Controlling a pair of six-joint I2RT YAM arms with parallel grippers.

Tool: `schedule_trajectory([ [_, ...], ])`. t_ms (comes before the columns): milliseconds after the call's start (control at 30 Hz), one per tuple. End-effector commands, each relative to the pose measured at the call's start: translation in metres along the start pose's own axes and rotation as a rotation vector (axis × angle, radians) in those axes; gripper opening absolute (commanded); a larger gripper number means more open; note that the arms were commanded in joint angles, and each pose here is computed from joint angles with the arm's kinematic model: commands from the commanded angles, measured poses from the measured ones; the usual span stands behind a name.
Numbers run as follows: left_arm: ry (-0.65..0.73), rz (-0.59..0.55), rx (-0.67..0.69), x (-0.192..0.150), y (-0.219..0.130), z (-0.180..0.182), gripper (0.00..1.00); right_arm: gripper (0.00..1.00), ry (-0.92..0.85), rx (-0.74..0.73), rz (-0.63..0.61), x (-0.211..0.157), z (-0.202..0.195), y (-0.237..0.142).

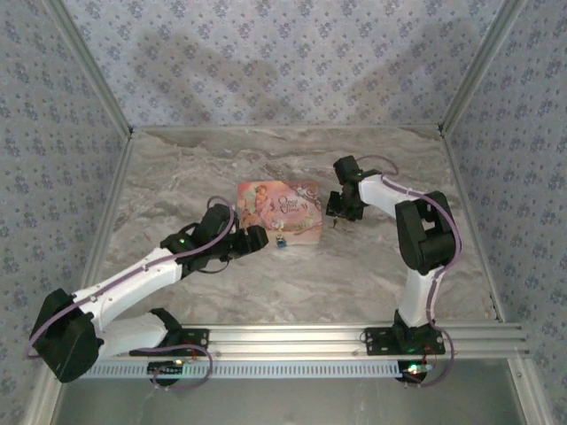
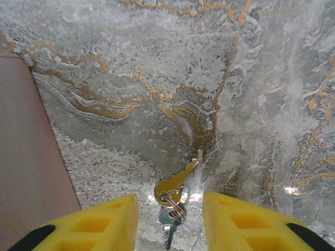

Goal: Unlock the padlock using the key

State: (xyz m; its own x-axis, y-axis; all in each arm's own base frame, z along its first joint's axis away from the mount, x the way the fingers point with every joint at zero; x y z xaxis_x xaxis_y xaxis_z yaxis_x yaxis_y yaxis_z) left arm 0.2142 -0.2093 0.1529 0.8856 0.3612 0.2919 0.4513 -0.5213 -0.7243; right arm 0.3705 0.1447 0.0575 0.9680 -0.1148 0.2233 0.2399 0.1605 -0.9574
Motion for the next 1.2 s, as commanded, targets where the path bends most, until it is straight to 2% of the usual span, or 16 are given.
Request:
schedule_trajectory([
  [0,-0.01,-0.01,-0.012,0.001,0.002,-0.002,0.79,0.4,-0.03,-0.071,0.048,-0.01,-0.004,0.003],
  [167,-0.012,-0.01,-0.017,0.001,0.002,-0.004,0.79,0.38,-0.038,-0.08,0.079,-0.019,-0.004,0.011],
  [700,-0.024,-0.01,-0.015,-0.001,-0.001,-0.001,0.78,0.09,-0.056,-0.069,0.107,-0.016,-0.005,0.021],
  [867,-0.022,-0.009,-0.022,0.0,-0.003,-0.005,0.78,0.02,-0.069,-0.046,0.045,-0.01,-0.001,0.002],
  [1167,-0.005,-0.013,-0.035,0.005,-0.005,-0.016,0.78,0.01,-0.088,0.043,-0.105,-0.001,0.004,-0.061],
])
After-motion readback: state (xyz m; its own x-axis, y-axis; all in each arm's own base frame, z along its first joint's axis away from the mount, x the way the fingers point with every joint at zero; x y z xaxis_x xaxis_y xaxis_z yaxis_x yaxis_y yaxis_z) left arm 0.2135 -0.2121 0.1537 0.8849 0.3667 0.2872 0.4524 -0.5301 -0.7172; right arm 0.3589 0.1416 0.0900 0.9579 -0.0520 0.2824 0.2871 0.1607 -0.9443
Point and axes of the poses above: each hand's point on the last joint's axis, 136 mm out from that joint toward the fingers, its own y axis out along the fingers, its own z axis along the line the jaws close on, x = y × z, the point moved 3 cm from there along -y, back along the fingers, and after that the axes turned 5 degrees about -y, right-handed, at the moved point
